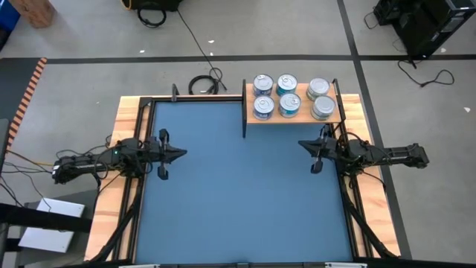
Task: Stack canned seafood by type on shelf
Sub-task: Return to Home Position
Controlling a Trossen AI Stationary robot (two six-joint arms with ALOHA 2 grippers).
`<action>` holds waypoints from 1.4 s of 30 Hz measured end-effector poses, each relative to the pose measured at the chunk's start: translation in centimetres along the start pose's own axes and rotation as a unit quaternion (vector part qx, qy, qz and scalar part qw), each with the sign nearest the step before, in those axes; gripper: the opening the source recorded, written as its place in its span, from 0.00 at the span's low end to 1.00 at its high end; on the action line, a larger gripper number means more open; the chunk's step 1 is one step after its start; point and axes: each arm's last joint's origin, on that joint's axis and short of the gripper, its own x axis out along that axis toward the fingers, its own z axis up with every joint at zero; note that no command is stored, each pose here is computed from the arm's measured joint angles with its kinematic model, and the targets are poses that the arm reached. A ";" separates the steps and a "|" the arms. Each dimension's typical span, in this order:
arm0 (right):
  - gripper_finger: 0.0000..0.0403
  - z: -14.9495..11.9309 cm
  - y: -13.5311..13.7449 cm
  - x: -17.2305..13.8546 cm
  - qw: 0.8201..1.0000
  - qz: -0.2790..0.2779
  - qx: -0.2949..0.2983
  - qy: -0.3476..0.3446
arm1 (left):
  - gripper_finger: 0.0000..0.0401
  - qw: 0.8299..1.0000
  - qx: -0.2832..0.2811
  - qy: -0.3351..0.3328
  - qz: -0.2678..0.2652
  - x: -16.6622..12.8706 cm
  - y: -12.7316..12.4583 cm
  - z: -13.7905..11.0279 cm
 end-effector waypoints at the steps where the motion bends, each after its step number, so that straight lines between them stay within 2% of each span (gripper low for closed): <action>1: 0.00 0.0 -0.1 0.0 1.000 -0.019 -0.003 0.003 | 0.01 1.000 -0.001 0.000 -0.002 0.0 0.0 0.0; 5: 0.03 -0.1 -0.4 0.1 0.996 -0.083 -0.030 0.014 | 0.01 1.000 -0.008 0.001 0.004 0.0 0.0 0.0; 10: 0.07 -0.2 -0.6 0.1 0.992 -0.125 -0.009 0.020 | 0.01 1.000 -0.018 0.002 0.010 0.0 0.1 0.0; 15: 0.07 -0.2 -0.6 0.1 0.992 -0.126 0.009 0.020 | 0.01 1.000 -0.014 0.002 0.012 0.0 0.1 0.0; 21: 0.06 -0.2 -0.6 0.1 0.992 -0.126 0.001 0.020 | 0.01 0.999 -0.044 0.004 0.018 0.0 0.1 -0.1; 42: 0.07 -0.2 -0.6 0.1 0.992 -0.126 0.001 0.019 | 0.01 0.999 -0.042 0.003 0.018 0.0 0.1 -0.1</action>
